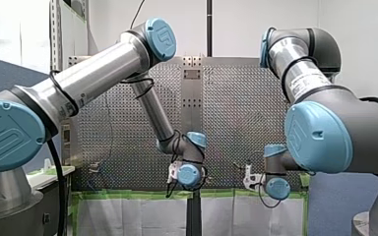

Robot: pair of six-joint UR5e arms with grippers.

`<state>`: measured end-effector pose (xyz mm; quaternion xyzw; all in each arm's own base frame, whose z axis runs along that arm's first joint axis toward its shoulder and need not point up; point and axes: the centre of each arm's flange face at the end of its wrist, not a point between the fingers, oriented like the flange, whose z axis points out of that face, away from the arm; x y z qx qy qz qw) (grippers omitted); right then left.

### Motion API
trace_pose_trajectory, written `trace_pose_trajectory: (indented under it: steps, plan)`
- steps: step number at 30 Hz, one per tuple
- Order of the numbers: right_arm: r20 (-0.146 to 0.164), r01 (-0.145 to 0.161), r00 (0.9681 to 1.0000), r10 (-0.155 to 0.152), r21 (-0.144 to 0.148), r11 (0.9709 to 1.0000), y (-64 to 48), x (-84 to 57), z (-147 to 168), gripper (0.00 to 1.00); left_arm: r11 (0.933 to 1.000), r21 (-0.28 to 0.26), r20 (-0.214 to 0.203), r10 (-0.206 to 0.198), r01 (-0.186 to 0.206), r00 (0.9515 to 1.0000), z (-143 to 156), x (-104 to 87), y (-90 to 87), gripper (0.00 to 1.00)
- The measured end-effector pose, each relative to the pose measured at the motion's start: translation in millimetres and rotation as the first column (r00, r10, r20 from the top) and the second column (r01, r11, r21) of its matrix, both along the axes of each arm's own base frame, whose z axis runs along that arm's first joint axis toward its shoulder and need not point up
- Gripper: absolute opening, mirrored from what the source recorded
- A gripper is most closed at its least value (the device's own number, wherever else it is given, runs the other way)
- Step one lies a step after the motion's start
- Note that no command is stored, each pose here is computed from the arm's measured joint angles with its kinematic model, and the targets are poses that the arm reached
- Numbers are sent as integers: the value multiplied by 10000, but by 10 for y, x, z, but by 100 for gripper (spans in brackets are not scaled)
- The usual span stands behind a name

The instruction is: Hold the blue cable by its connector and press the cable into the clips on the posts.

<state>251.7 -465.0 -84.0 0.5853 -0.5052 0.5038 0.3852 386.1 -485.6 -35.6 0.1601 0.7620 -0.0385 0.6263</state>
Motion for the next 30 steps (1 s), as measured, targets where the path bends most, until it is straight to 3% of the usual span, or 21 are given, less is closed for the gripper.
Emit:
trace_pose_trajectory:
  steps: [4,10,15,21,25,30]
  plan:
    - [95,1,10000,1,-273,9996,-234,-135,51,0,9999,-104,143,65,-64,9999,50,-13,-91,0]
    - [211,-192,9996,202,-442,9988,-421,-278,88,0,9994,-303,252,172,-164,9995,80,-26,-212,0]
    - [210,-605,9979,618,-566,9966,-480,-258,111,0,9996,-177,81,226,-225,9997,-37,-68,-300,0]
    - [182,-1116,9934,1132,-696,9913,-524,-206,133,0,9996,-159,-106,226,-228,9997,-143,-123,-449,0]
    - [231,-1403,9895,1423,-751,9873,-554,-192,145,0,9983,-535,28,253,-251,9997,-58,-37,-579,0]
    - [259,-1564,9870,1588,-767,9847,-612,-258,153,0,9955,-898,229,318,-296,9992,62,121,-688,0]
